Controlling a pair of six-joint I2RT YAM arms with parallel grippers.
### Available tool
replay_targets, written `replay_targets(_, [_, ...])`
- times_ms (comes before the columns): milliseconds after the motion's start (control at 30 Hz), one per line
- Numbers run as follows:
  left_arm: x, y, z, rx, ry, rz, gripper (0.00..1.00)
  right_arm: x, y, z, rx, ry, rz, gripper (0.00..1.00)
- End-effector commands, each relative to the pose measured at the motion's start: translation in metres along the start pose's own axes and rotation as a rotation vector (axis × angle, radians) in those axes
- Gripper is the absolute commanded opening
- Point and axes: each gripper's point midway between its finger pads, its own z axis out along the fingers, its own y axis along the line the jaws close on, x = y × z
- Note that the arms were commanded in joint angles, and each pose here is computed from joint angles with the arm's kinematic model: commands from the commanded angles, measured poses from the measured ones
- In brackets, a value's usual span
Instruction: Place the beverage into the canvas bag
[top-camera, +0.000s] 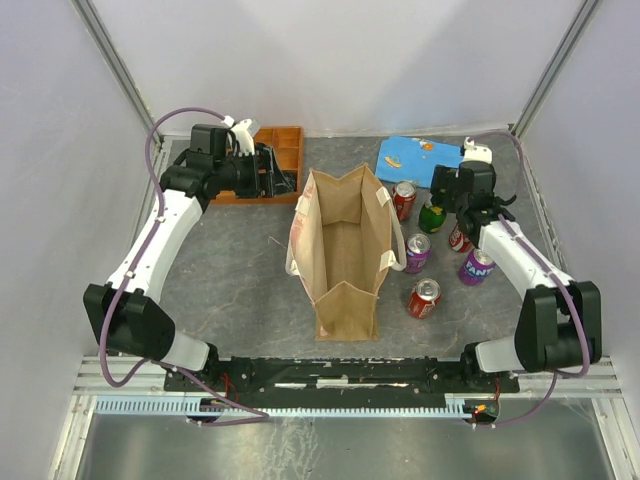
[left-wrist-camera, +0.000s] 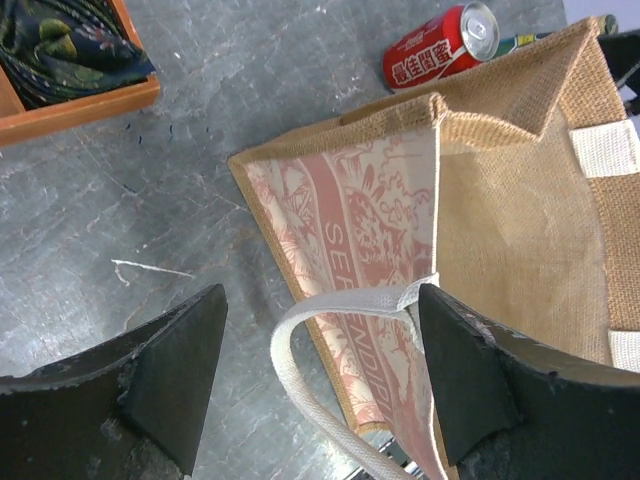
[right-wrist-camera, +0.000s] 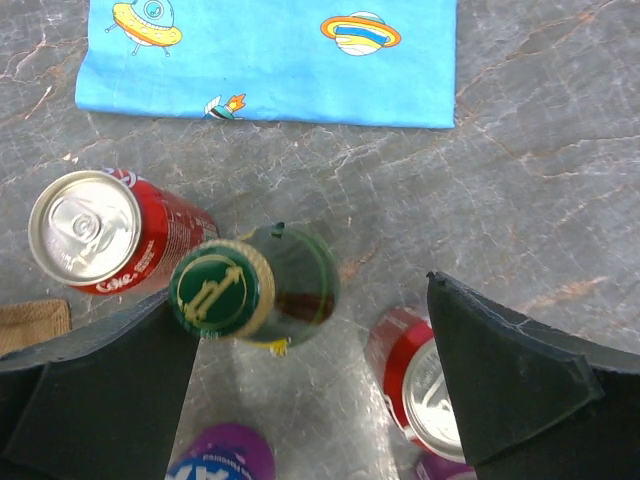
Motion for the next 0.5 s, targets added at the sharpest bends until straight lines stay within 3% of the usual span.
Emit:
replay_targets(0, [0.001, -0.012, -0.004, 0.050, -0.004, -0.030, 0.83, -0.021, 0.010, 0.021, -0.007, -0.104, 0.049, 0.98])
replay_targets(467, [0.010, -0.004, 0.002, 0.052, 0.043, -0.017, 0.81, -0.008, 0.013, 0.042, -0.001, -0.128, 0.061, 0.86])
